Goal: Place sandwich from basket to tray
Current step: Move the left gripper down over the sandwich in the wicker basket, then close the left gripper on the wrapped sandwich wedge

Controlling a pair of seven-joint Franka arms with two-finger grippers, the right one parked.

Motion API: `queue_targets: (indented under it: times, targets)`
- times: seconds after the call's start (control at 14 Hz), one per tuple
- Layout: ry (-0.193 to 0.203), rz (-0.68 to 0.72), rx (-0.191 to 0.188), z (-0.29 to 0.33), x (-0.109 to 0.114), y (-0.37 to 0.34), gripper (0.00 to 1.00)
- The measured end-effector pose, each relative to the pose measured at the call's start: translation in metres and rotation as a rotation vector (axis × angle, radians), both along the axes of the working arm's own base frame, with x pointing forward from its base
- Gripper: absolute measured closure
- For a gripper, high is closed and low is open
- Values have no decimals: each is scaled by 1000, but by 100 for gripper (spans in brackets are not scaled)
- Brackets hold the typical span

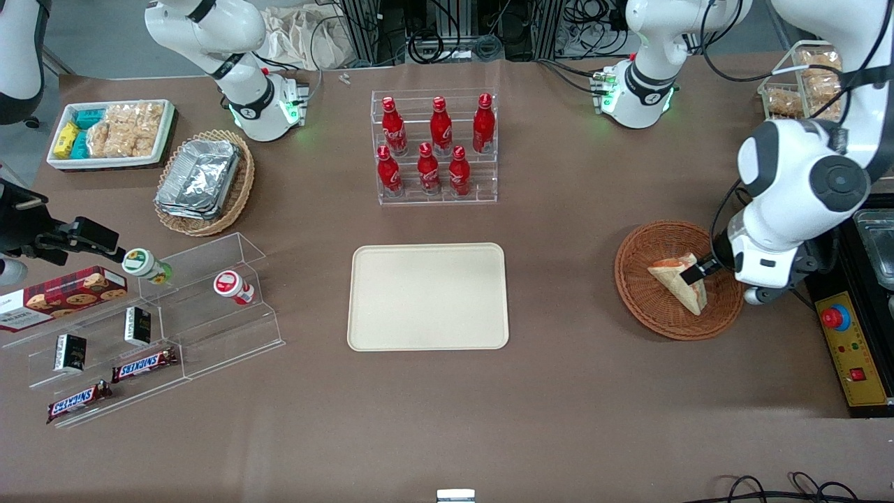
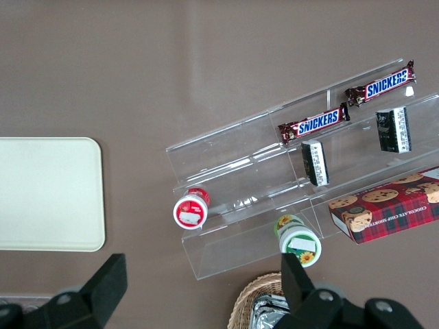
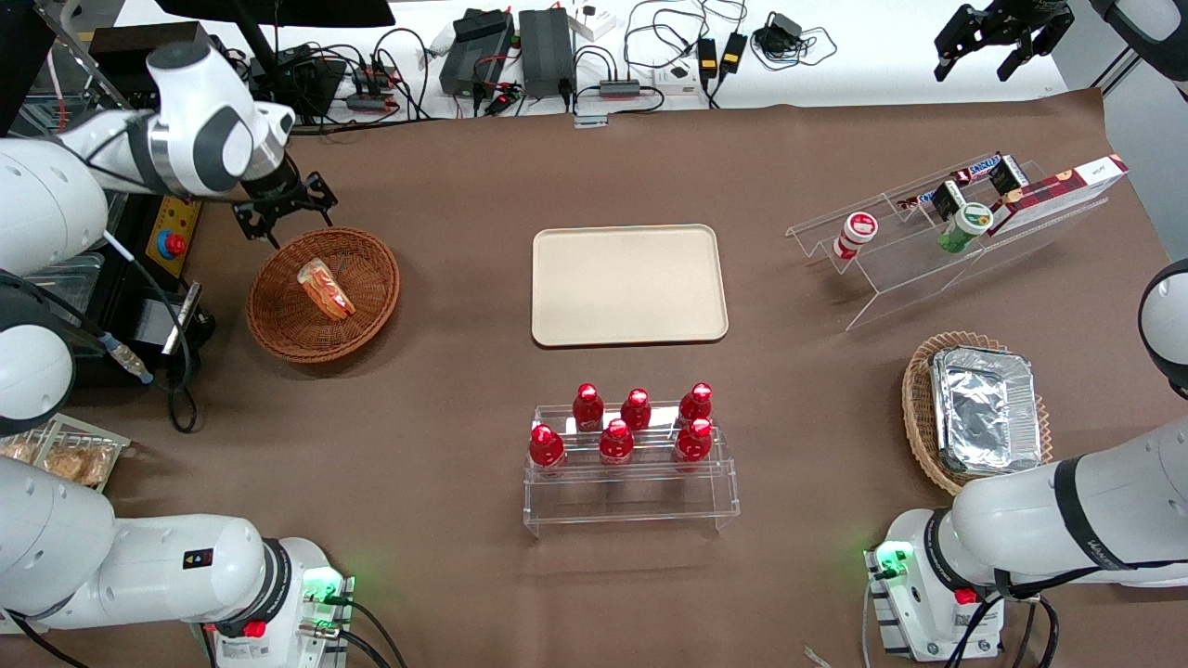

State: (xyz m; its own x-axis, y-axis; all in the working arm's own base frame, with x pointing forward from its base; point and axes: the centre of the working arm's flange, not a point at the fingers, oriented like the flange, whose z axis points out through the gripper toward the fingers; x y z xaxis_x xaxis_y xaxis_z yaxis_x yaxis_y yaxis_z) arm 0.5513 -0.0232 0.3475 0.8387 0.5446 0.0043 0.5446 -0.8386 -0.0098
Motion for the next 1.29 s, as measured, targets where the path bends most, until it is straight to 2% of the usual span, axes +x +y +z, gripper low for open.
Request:
queue_targets:
  times: [0.14,0.43,0.71,0.93,1.0,1.29]
  targets:
    - [3,23,-4,-24,-10,8,0]
    - [43,46,-7,-49,-16,15,0]
    - [15,68,-12,-81,-11,26,0]
    - [18,85,-18,-110,-10,26,1]
    - [24,97,-19,-118,-11,26,4]
    - [24,152,-20,-125,-10,25,48]
